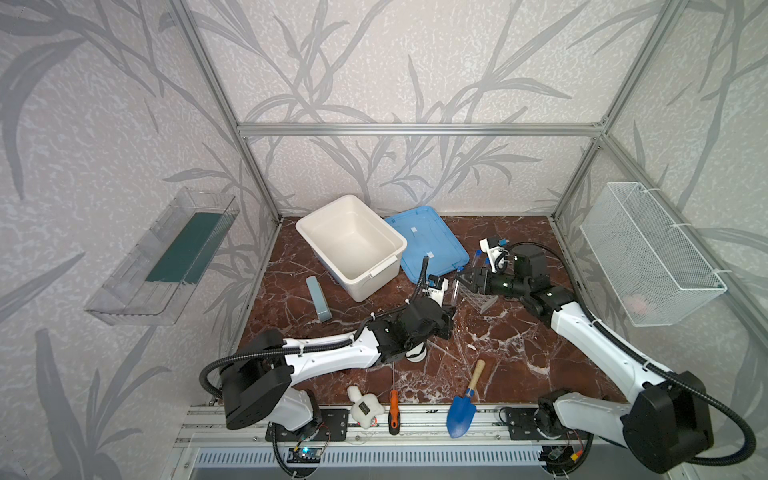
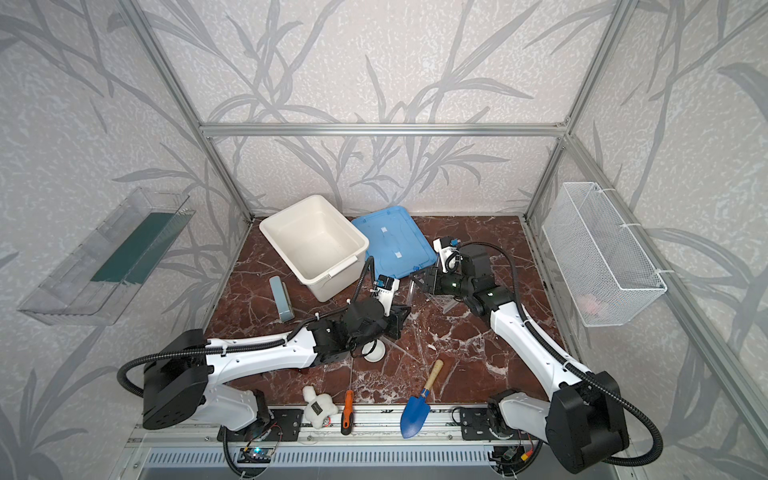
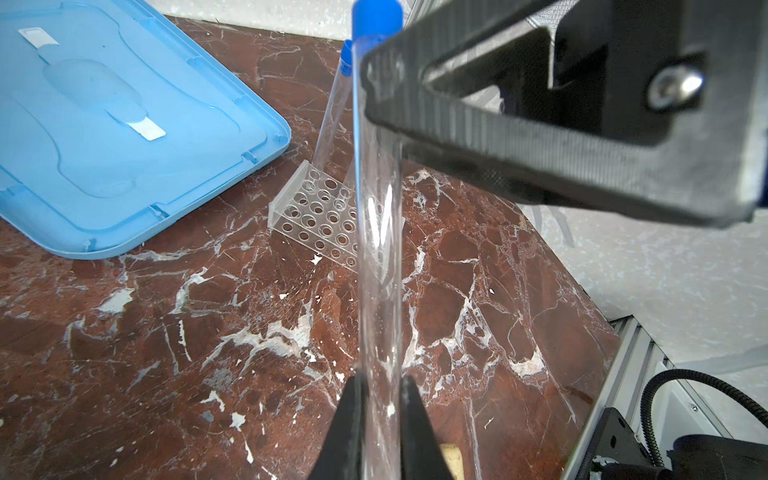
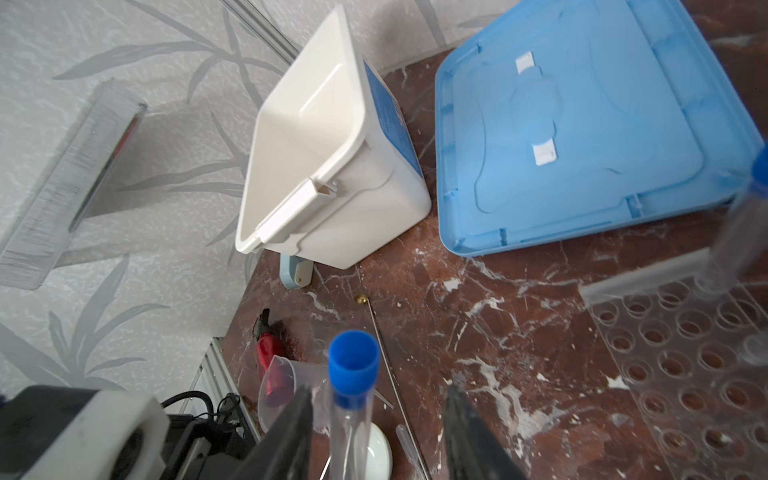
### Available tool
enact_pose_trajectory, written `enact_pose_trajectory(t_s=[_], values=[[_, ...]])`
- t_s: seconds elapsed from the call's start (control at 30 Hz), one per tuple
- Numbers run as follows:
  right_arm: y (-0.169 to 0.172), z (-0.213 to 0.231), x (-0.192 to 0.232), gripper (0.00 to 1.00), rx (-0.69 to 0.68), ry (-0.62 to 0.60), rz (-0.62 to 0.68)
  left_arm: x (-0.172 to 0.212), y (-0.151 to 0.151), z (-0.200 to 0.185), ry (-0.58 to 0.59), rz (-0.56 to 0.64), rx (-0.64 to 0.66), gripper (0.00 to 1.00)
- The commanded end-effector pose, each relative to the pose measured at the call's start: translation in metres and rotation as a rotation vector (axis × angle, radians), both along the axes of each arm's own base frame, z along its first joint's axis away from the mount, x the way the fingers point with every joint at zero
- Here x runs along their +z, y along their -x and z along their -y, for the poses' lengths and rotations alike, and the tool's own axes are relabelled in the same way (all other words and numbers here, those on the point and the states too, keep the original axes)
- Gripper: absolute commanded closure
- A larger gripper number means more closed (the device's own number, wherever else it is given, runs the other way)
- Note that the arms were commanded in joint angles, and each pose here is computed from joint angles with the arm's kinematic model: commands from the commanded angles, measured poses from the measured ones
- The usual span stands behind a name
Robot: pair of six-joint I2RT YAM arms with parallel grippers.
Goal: Organize the chemistry lab equipment
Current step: 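Reach the right gripper to the tube's blue cap while the left gripper holds it, then close the right gripper on the blue cap while the left gripper releases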
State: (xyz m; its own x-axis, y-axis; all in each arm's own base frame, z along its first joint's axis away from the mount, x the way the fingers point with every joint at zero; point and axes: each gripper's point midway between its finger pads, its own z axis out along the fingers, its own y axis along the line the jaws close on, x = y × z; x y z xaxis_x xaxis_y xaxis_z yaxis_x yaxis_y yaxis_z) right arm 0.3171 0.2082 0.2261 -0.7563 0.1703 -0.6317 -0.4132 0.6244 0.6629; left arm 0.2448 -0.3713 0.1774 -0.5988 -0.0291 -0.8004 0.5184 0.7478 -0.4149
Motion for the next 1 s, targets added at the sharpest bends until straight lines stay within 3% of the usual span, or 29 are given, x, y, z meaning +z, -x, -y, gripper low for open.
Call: enact_pose_trajectory(t_s=[0.0, 0.27, 0.47, 0.63, 0.83, 0.9, 0.97], values=[[0.000, -0.008, 0.011, 0.53, 0.028, -0.052, 0.030, 0.007, 0.002, 0.001, 0.021, 0.011, 0.000, 0.89], [-0.002, -0.010, 0.000, 0.70, 0.026, -0.064, -0.008, 0.006, -0.001, 0.000, 0.010, 0.004, 0.022, 0.89], [0.000, -0.009, -0.006, 0.74, 0.021, -0.066, -0.019, 0.006, 0.000, 0.002, 0.008, -0.004, 0.020, 0.89], [0.001, -0.009, -0.008, 0.85, 0.024, -0.069, -0.024, 0.007, 0.000, 0.004, 0.010, -0.006, 0.022, 0.88], [0.004, -0.009, -0.011, 0.86, 0.028, -0.076, -0.030, 0.006, 0.001, 0.005, 0.004, -0.010, 0.015, 0.88], [0.004, -0.008, -0.011, 0.86, 0.024, -0.070, -0.024, 0.006, 0.001, 0.006, 0.007, -0.013, 0.013, 0.83], [0.004, -0.005, -0.010, 0.86, 0.010, -0.057, -0.014, 0.006, 0.002, 0.007, 0.017, -0.016, 0.009, 0.66]])
